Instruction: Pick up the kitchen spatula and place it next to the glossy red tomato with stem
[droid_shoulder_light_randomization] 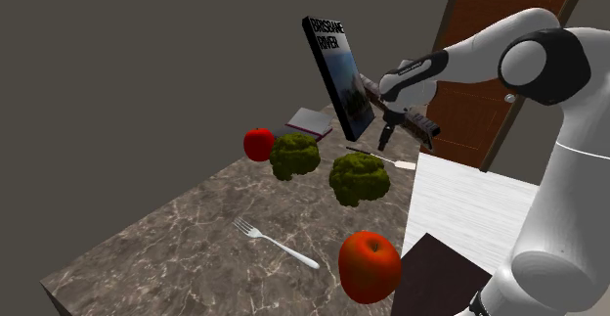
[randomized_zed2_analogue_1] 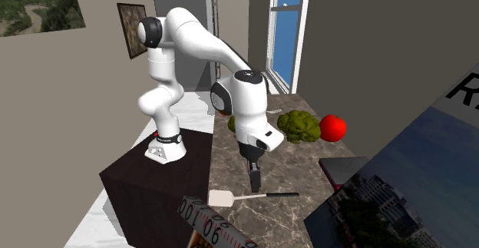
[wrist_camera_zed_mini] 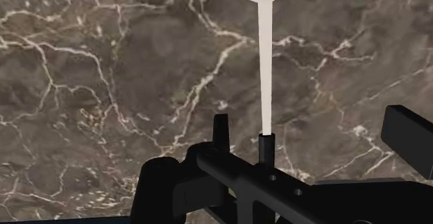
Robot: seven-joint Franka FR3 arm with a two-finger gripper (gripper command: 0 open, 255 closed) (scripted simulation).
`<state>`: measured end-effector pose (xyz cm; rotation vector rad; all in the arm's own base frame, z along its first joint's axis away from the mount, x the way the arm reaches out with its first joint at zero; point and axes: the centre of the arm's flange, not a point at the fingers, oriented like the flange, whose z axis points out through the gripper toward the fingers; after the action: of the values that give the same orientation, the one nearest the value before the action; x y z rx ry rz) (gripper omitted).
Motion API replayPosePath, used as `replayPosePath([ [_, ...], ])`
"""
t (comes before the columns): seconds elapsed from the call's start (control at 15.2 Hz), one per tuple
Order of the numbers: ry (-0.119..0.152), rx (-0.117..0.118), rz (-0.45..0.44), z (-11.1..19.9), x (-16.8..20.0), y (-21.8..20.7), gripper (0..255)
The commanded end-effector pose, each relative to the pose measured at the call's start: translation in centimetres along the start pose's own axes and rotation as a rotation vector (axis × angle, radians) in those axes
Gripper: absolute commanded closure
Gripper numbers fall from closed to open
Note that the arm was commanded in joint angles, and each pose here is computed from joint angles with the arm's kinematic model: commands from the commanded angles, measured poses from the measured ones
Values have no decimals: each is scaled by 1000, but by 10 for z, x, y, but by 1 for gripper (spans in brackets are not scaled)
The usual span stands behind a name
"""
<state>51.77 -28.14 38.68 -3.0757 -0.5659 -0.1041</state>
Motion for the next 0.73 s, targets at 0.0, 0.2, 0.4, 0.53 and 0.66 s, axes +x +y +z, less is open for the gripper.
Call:
replayPosePath([
  [0.0, -1, 1, -10, 9, 3, 12, 0],
  [0.2, -1, 1, -10, 24, 3, 12, 0],
  [0.4, -1, 1, -10, 40, 3, 12, 0],
  [0.53, -1, 1, -10, 49, 3, 12, 0],
  [0.66, -1, 1, -10, 49, 3, 12, 0],
])
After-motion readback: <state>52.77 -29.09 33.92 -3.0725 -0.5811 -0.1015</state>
